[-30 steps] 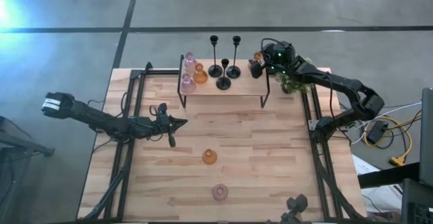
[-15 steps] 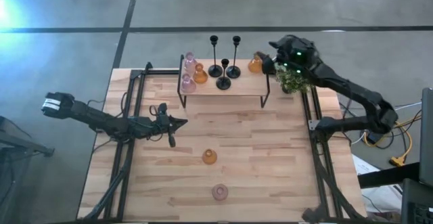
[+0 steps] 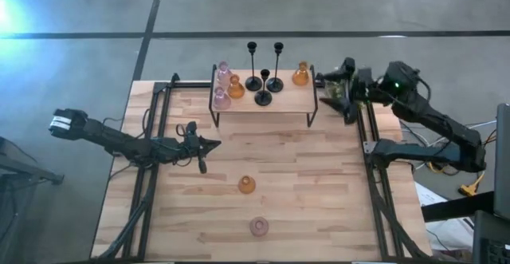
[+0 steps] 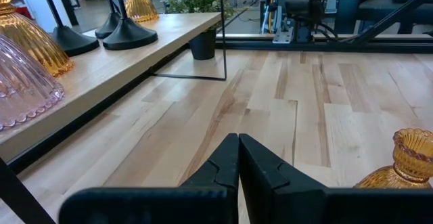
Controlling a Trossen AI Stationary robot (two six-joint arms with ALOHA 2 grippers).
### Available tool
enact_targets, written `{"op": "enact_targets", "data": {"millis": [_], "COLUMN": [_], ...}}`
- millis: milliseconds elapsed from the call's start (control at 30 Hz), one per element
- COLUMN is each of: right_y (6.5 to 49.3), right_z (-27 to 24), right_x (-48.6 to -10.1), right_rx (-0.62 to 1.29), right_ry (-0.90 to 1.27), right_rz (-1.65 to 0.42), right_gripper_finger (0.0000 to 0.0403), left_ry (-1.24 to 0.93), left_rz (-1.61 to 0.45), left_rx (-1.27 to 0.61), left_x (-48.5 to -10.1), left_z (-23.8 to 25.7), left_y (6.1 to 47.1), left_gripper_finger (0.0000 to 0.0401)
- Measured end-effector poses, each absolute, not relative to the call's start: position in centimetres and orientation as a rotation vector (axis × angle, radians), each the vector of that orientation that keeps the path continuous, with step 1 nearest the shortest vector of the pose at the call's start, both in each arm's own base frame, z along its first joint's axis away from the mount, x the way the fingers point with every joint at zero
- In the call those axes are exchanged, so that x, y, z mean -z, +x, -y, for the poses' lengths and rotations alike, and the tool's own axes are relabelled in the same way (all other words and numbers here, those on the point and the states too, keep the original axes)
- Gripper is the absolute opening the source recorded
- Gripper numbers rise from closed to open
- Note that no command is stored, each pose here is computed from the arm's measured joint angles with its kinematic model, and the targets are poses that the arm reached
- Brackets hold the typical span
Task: Pick & Place candle stick holders
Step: Put the pink glass candle holder on the shelf
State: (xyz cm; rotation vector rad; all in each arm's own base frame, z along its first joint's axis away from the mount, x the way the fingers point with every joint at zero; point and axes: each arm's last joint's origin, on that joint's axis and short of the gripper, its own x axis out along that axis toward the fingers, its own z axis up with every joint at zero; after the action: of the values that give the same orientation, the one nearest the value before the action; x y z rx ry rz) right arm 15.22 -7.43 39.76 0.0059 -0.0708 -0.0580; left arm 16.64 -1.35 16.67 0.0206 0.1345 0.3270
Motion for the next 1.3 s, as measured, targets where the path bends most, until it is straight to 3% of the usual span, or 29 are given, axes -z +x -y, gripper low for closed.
{"op": "enact_targets", "data": {"millis": [267, 567, 1000, 1300], "right_y": [17.0, 20.8, 26.5, 29.7], "right_z": [2.7, -2.0, -9.2, -13.4], "right_x": [-38.6, -35.0, -27.0, -21.5], "right_rx": [-0.182, -0.141, -0.262, -0.356], "right_ry": [0.043, 0.121, 0.123, 0.074], "right_rz": [-0.047, -0.317, -0.689, -0.697], "right_gripper_finger": [0.0319, 0.0292, 0.0262, 0.0247], "left_ry": [0.021, 0.021, 0.021, 0.021], "left_rz": [-0.134, -0.135, -0.135, -0.136], "left_rx": [-0.327, -0.327, -0.327, -0.327], "left_x": [-16.7, -16.7, -16.7, -16.7], "left_z": [1.3, 1.4, 1.4, 1.3], "left_y": [16.6, 16.6, 16.6, 16.6], "left_gripper_finger": [0.0014, 0.0014, 0.0014, 0.0014]}}
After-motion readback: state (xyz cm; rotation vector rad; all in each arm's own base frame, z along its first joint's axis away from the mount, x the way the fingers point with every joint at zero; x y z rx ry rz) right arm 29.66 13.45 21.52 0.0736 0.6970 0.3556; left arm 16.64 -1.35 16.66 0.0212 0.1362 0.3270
